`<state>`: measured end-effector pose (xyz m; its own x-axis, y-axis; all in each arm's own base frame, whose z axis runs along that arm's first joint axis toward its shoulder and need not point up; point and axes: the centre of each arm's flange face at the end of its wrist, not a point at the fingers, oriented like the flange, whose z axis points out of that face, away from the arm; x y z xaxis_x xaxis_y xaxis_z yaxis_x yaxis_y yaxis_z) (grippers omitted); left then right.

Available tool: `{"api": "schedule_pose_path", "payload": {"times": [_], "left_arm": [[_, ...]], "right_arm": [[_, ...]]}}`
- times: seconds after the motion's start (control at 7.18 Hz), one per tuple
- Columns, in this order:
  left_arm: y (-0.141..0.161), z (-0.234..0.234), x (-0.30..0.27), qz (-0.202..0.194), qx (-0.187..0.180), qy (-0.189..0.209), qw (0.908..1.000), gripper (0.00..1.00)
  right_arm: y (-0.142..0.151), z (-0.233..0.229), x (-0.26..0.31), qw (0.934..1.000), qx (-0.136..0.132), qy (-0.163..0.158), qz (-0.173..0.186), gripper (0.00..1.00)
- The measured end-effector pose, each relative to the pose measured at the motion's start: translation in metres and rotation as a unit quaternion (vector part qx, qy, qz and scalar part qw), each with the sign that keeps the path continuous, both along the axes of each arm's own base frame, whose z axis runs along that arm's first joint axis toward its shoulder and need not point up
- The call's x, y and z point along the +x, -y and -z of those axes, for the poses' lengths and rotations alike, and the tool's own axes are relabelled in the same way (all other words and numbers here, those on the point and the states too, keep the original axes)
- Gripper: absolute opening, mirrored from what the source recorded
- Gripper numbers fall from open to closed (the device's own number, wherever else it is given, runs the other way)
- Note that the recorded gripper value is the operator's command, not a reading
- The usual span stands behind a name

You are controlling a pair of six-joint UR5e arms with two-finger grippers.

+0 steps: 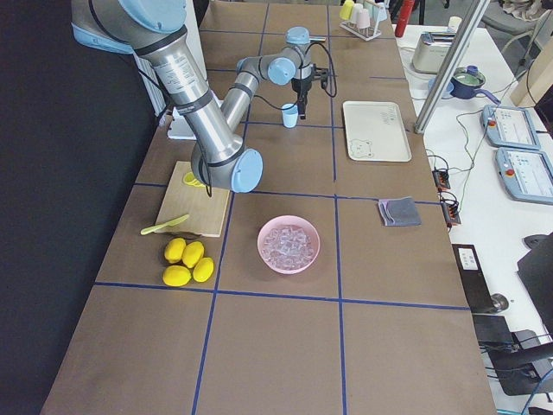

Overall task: Mash ice and strawberries in cup
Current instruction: 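Move the right gripper back to the ice bowl, then grasp another ice cube in the bowl with the right gripper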

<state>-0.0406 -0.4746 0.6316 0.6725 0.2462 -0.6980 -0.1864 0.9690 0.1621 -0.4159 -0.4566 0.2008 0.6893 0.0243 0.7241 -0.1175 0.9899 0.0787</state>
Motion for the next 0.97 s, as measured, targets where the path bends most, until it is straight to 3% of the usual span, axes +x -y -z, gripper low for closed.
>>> {"api": "schedule_pose_path", "payload": {"times": [0.56,0.97], "left_arm": [[0.000,0.001,0.004,-0.004,0.001,0.000,1.0000,1.00],[0.000,0.001,0.004,-0.005,0.002,0.000,1.0000,1.00]], "right_arm": [[-0.003,-0.138,0.194,0.9945,0.065,-0.023,0.079,0.99],[-0.032,-0.237,0.277,0.9890,0.093,-0.024,0.112,0.93]]}}
